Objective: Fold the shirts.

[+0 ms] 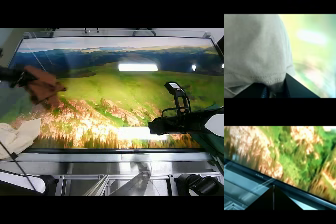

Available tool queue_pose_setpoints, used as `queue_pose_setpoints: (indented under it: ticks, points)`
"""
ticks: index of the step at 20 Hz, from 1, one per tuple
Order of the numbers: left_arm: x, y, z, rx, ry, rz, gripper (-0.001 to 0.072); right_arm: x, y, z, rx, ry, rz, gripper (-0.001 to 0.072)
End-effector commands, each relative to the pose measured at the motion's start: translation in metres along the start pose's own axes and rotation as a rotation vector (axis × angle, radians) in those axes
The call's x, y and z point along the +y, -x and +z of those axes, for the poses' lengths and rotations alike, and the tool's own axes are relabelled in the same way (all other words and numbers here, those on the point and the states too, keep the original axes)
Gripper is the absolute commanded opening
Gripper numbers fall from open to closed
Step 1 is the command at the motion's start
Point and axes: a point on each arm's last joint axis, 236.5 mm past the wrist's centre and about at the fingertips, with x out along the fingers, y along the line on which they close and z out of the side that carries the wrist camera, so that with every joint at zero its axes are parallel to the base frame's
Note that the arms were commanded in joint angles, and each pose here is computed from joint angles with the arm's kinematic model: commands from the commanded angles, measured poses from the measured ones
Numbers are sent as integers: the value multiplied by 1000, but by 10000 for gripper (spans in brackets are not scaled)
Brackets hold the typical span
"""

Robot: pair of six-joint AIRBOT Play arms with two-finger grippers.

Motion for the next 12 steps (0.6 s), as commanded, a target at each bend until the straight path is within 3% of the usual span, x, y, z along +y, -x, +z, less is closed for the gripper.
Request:
queue_pose_setpoints:
  ticks: [1, 6, 9, 12]
  points:
    - [-154, -48, -53, 190, -278, -218, 31, 0, 0, 0, -1, -1, 0, 16]
    - [-262, -159, -196, 558, -516, -305, 31, 0, 0, 0, -1, -1, 0, 16]
    - [-256, -216, -271, 753, -597, -228, 30, 0, 0, 0, 0, -1, 0, 16]
    - [-228, -249, -295, 811, -666, -99, 30, 0, 0, -1, 3, -1, -1, 17]
